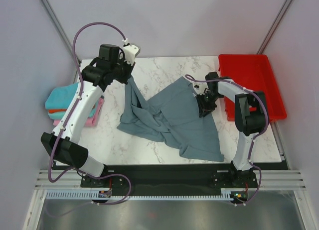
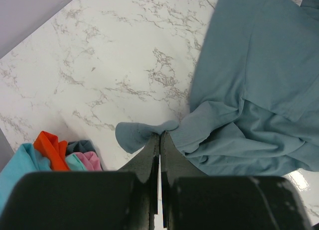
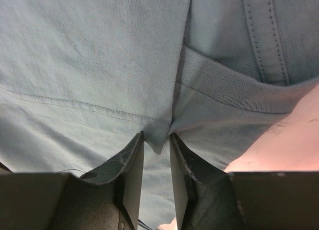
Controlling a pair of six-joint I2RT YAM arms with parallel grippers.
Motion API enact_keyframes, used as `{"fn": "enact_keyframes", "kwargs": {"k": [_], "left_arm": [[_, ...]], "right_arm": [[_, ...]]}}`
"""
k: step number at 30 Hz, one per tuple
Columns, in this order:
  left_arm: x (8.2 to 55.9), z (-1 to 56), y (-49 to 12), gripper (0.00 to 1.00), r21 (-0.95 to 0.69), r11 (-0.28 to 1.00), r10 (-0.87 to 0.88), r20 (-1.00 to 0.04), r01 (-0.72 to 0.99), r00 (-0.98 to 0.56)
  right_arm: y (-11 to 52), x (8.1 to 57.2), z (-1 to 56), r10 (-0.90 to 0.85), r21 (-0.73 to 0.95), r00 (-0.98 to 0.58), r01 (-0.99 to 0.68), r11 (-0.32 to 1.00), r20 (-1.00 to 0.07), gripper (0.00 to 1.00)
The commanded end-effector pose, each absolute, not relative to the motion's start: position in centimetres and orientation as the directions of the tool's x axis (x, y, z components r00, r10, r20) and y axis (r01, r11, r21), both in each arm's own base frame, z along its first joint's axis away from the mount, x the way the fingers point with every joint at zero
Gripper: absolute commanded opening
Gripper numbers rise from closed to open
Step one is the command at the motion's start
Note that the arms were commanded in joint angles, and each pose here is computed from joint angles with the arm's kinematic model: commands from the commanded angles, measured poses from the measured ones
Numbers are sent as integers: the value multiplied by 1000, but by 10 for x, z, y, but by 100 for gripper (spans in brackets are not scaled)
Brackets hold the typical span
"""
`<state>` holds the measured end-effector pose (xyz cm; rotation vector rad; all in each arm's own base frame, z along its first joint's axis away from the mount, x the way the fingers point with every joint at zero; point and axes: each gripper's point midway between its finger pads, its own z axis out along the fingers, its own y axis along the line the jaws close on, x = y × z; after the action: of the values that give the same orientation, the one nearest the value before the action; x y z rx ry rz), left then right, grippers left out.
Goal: Fold and stack the t-shirts
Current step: Flatten the tshirt out
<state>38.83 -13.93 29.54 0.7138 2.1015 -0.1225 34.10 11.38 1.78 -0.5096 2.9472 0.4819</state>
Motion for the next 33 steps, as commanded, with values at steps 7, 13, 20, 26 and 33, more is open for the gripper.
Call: {"fn": "enact_keyframes", "kwargs": {"k": [7, 13, 20, 26, 33], "left_arm": [[397, 312, -142, 2, 165, 844, 406, -817, 510, -409], [395, 311, -143, 2, 162, 843, 405, -818, 513, -409], [396, 311, -143, 2, 158, 843, 403, -820, 515, -408], [395, 309, -146, 2, 150, 840, 401, -820, 522, -409], [396, 314, -146, 2, 154, 840, 399, -826, 521, -399]], "right_arm": [[115, 352, 34, -297, 281, -931, -350, 894, -214, 34], [113, 355, 39, -296, 263, -928, -350, 899, -225, 33], [110, 358, 46, -295, 241, -925, -351, 905, -238, 14], [107, 362, 67, -298, 208, -914, -360, 909, -277, 10], [102, 374, 102, -311, 157, -882, -384, 910, -354, 3]]}}
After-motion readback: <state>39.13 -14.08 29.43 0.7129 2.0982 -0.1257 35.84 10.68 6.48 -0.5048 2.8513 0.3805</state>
